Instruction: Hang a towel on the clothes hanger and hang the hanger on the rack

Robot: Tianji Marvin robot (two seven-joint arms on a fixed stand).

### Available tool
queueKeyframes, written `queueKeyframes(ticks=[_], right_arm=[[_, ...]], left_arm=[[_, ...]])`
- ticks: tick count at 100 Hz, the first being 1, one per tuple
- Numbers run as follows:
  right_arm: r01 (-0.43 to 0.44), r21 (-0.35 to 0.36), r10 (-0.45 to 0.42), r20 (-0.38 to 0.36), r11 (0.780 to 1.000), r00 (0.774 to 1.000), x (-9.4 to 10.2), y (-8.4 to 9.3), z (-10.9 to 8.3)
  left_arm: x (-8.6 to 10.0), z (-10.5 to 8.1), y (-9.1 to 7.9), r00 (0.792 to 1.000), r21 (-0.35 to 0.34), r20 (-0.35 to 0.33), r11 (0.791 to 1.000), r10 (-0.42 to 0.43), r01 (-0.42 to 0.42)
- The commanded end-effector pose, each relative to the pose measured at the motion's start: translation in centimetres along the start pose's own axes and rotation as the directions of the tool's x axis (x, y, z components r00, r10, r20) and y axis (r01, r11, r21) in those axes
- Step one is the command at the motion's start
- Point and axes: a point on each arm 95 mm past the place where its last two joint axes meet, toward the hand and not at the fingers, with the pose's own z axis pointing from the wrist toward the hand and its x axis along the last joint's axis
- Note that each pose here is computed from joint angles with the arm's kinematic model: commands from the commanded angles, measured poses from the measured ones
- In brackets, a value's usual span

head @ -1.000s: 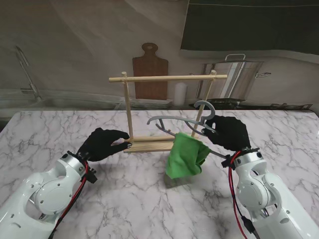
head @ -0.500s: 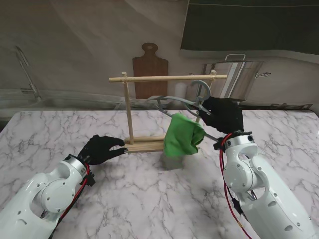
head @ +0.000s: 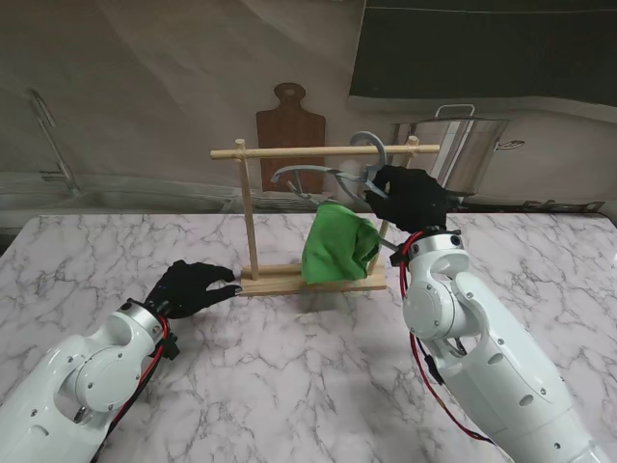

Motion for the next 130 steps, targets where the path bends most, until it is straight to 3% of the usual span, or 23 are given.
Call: queueKeyframes(ticks=[1,29,45,83,110,130], right_arm=[[-0.003,-0.002,0.003,0.010,1.000,1.000,0.2,0.1,0.8],[-0.016,0.017,0.014,0.085,1.000,0.996,0.0,-1.5,2.9],[-0.019,0.037,0.015,0.109,0.999,0.994,-0.1,-2.5,3.1],[-0.018,0.093,0.006,0.124,0.995,0.992,0.0,-4.7,1.8],[0.074,0.080,-0.080,0.082,0.994,0.993,-0.2,-4.7,0.4],[0.084,0.042,-0.087,0.070,0.996,0.994,-0.3,-3.8,-0.5]], left_arm=[[0.0,-0.1,0.3,1.000,-0.019,0.004,1.000,-0.001,0.001],[-0.1,-0.2,0.4,0.999,-0.025,0.001,0.999,-0.046,0.046],[-0.2,0.0,0.4,1.000,-0.034,0.008,0.999,-0.013,0.014],[-0.4,0.1,0.6,1.000,-0.035,0.012,0.999,-0.009,0.010],[-0.5,0.1,0.5,1.000,-0.030,0.013,1.000,-0.001,0.001],[-0.6,0.2,0.4,1.000,-0.024,0.014,1.000,0.006,-0.005]])
